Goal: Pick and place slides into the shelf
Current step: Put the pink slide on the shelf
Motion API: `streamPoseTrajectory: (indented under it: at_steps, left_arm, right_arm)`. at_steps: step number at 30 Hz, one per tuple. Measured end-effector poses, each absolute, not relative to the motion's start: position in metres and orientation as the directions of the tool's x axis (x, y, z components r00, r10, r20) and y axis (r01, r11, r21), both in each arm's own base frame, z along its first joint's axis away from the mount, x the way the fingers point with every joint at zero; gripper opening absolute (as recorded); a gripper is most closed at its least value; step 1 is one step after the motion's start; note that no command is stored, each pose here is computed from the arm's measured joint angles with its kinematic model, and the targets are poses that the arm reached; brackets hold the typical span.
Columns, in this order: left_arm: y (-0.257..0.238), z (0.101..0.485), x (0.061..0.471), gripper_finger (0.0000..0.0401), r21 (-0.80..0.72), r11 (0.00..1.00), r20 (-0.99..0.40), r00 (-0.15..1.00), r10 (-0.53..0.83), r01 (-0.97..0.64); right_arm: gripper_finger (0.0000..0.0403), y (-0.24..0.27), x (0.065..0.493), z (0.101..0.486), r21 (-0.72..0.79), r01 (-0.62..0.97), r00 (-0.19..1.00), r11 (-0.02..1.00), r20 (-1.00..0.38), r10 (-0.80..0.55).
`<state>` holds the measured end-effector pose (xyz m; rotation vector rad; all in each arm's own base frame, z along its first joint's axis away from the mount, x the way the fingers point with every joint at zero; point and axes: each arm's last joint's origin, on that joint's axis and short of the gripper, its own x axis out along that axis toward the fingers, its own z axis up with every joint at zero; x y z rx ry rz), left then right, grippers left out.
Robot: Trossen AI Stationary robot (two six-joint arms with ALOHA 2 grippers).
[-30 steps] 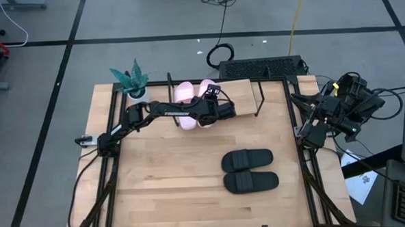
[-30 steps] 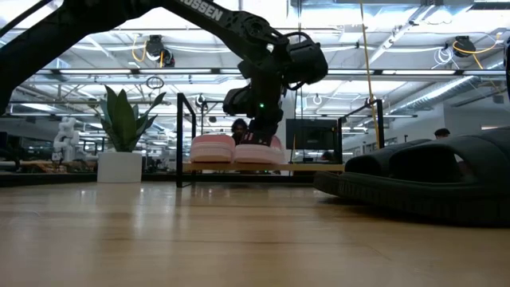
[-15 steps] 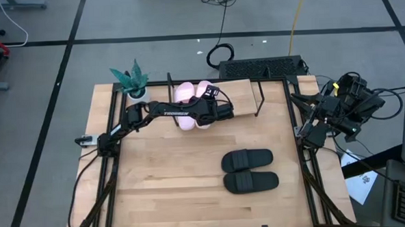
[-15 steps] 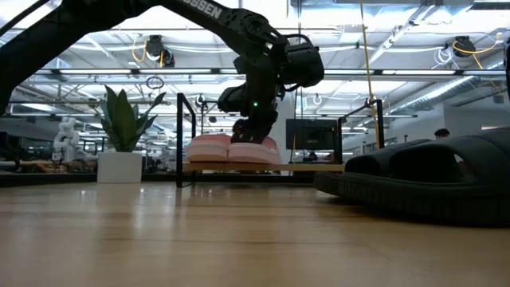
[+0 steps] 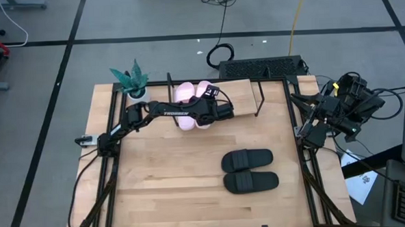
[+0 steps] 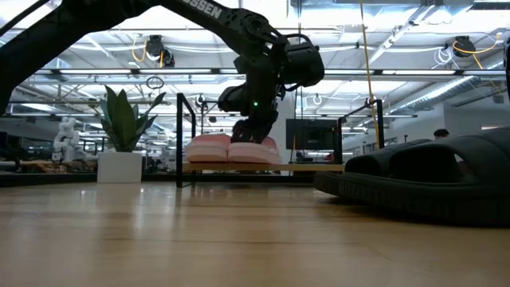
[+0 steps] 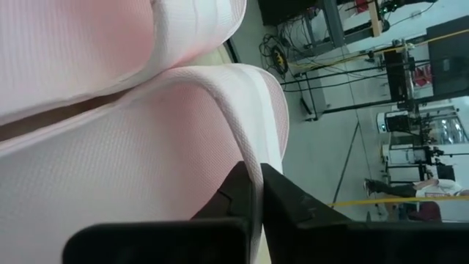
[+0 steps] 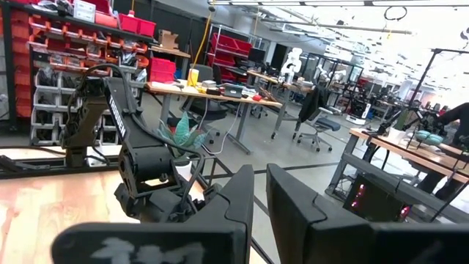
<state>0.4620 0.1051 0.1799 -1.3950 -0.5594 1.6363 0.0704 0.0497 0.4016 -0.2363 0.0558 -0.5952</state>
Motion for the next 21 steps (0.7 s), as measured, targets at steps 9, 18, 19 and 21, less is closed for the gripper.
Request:
streamPoseTrajectory:
  at_steps: [9, 18, 19, 21]
  left_arm:
    - [0.102, 0.18, 0.463, 0.0055, -0.797, -0.499, -0.54, 0.031, 0.841, -0.341]
    - [0.098, 0.18, 0.464, 0.009, -0.802, -0.492, -0.536, 0.043, 0.843, -0.337]
    - [0.097, 0.18, 0.465, 0.0094, -0.802, -0.491, -0.536, 0.045, 0.843, -0.338]
    - [0.095, 0.18, 0.465, 0.0103, -0.803, -0.49, -0.535, 0.049, 0.843, -0.34]
  right_arm:
    - [0.0027, 0.05, 0.07, 0.402, -0.235, 0.549, 0.827, 0.802, 0.016, -0.562]
    - [0.0027, 0.05, 0.07, 0.402, -0.235, 0.549, 0.827, 0.802, 0.016, -0.561]
    - [0.0027, 0.05, 0.07, 0.402, -0.235, 0.549, 0.827, 0.802, 0.016, -0.561]
    - [0.0027, 0.05, 0.07, 0.402, -0.235, 0.549, 0.827, 0.802, 0.016, -0.561]
